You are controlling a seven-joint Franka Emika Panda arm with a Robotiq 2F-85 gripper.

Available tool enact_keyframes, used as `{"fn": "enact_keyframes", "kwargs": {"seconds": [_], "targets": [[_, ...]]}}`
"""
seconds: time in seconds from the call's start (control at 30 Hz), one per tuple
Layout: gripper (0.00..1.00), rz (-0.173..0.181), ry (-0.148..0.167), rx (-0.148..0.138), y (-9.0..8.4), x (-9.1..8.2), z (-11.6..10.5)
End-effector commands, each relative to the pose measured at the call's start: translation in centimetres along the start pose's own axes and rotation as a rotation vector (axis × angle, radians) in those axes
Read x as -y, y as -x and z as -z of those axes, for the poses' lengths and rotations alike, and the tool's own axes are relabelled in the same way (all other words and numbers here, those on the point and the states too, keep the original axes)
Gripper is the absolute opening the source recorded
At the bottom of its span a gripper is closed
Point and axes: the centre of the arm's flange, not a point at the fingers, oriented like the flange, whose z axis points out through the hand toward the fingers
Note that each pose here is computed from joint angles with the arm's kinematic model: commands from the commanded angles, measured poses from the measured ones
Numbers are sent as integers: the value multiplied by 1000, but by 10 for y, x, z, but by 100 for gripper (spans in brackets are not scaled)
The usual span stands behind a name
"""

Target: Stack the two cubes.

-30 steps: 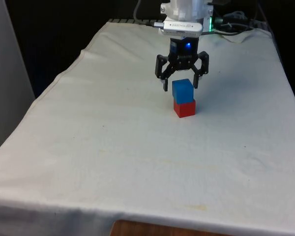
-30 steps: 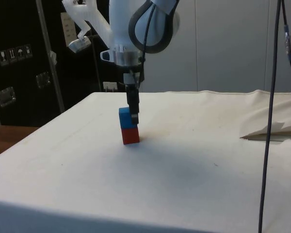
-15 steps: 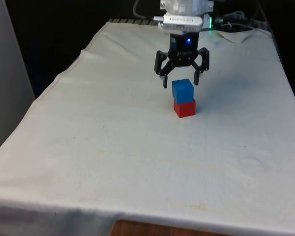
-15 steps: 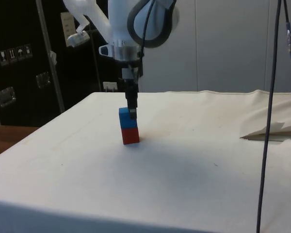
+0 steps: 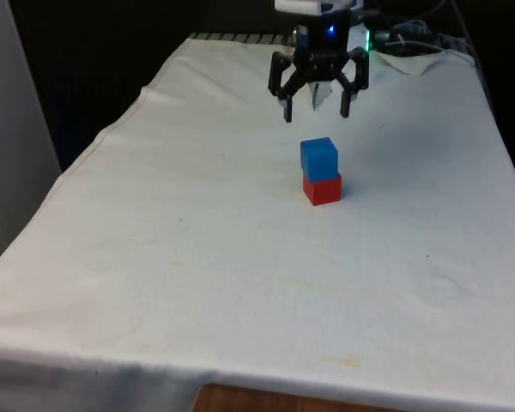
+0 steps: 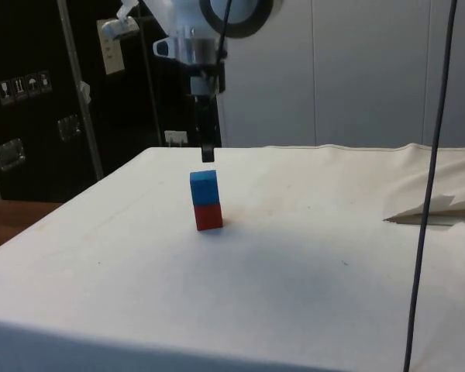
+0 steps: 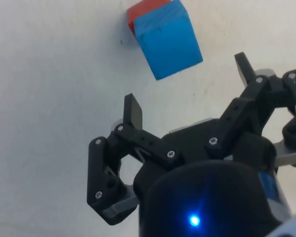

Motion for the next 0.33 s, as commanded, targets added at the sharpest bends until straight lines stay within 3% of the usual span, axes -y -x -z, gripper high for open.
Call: {"fn": "enact_keyframes", "kwargs": {"seconds": [0.0,0.13,0.3], "targets": [[100,-1,0,-1,0,0,4],[100,-3,0,-1,-2,-1,22],[100,-1,-2,2,-1,-1,27]]}}
